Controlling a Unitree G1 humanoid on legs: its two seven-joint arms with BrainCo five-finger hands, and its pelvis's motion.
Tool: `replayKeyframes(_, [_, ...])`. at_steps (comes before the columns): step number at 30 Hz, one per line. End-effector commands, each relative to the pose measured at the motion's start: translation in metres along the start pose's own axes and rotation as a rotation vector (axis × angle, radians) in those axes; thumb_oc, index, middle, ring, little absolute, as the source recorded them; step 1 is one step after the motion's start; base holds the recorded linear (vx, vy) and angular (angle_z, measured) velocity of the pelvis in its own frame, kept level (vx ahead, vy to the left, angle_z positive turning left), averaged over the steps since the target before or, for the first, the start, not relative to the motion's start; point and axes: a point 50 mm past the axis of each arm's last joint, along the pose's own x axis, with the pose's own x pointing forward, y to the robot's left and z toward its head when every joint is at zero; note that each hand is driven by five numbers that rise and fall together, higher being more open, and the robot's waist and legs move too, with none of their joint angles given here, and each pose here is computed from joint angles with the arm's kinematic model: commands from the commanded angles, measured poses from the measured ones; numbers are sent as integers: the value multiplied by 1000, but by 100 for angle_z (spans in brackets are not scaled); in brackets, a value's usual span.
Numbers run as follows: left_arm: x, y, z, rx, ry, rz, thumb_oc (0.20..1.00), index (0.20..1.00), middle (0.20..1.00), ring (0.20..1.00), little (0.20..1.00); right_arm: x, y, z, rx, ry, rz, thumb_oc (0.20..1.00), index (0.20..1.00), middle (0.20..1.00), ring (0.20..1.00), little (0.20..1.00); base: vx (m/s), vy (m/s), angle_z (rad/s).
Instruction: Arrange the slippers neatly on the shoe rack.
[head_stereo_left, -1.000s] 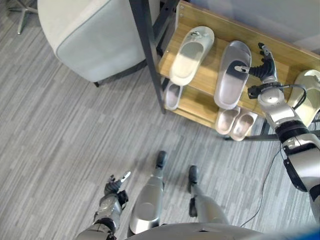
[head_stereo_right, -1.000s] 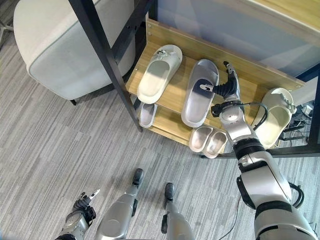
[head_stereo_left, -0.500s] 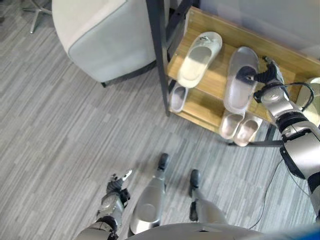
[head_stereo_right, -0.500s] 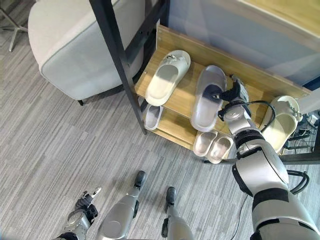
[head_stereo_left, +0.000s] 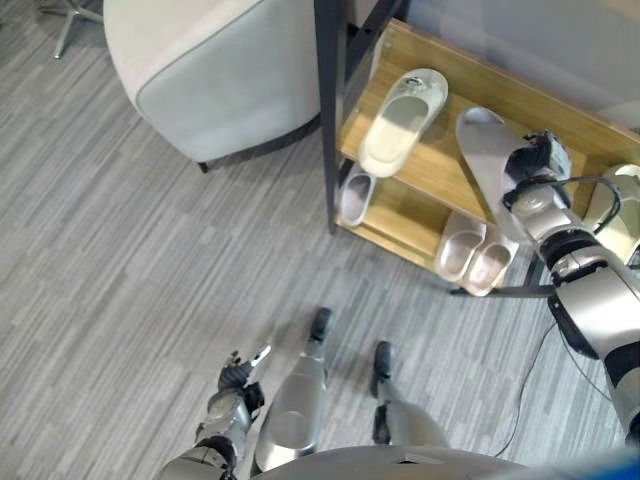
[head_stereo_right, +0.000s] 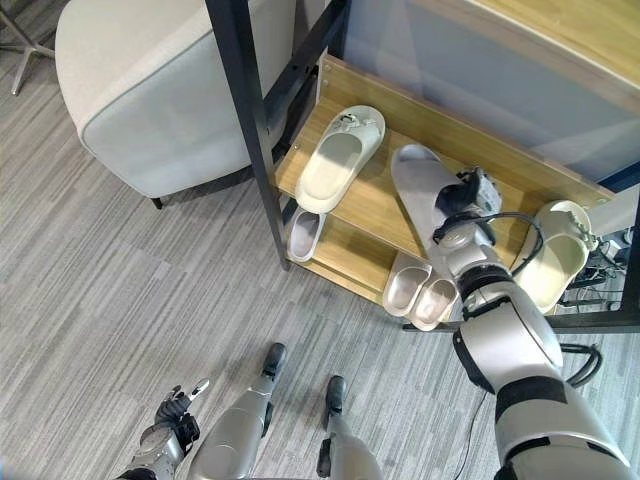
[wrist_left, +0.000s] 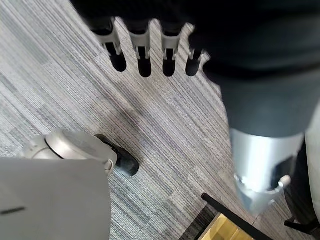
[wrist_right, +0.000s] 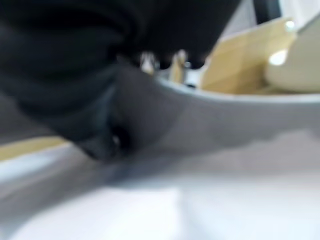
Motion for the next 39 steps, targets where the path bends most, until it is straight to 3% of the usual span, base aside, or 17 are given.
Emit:
replayKeyframes(1, [1,-11,2,15,9,19,1000,1000,1000,1000,1000,5,-33,23,120,-127,-242,200,200,200,200,200,-19,25,-8])
replayKeyframes(5, [0,-21,-3,60,27,9,1000,1000,1000,1000,1000,-37,-18,13,283,-147,-295,200,200,200,200,200,-27,10,-8])
replayKeyframes(8, [1,-25,2,117,10,1,1000,1000,1000,1000,1000,-52,-14,-3,266,-124,-277,200,200,200,200,200,-24,0,-5])
replayKeyframes(13, [6,-32,34,149,-99,-7,1000,1000,1000,1000,1000,-93,8,-47,395,57,-157,200,200,200,200,200,-55,10,-14])
replayKeyframes(20, [8,-34,78,-12,-246,30,1000,1000,1000,1000,1000,-153,33,-87,456,209,30,200,200,200,200,200,-43,-8,-28])
replayKeyframes(24, [5,-39,94,-38,-309,20,1000,1000,1000,1000,1000,-164,40,-88,497,234,74,200,200,200,200,200,-55,16,-12])
replayKeyframes(25, [11,-23,130,-85,-351,30,1000,1000,1000,1000,1000,-159,45,-86,516,236,113,200,200,200,200,200,-73,67,1])
replayKeyframes(27, [13,-14,134,-110,-349,48,1000,1000,1000,1000,1000,-158,48,-81,516,212,135,200,200,200,200,200,-44,63,-2])
replayKeyframes(29, [8,-29,147,-213,-385,-18,1000,1000,1000,1000,1000,-156,49,-76,509,189,164,200,200,200,200,200,-41,45,-13])
replayKeyframes(39, [2,-46,194,-460,-411,56,1000,1000,1000,1000,1000,-137,54,-47,476,93,233,200,200,200,200,200,-28,-36,-3])
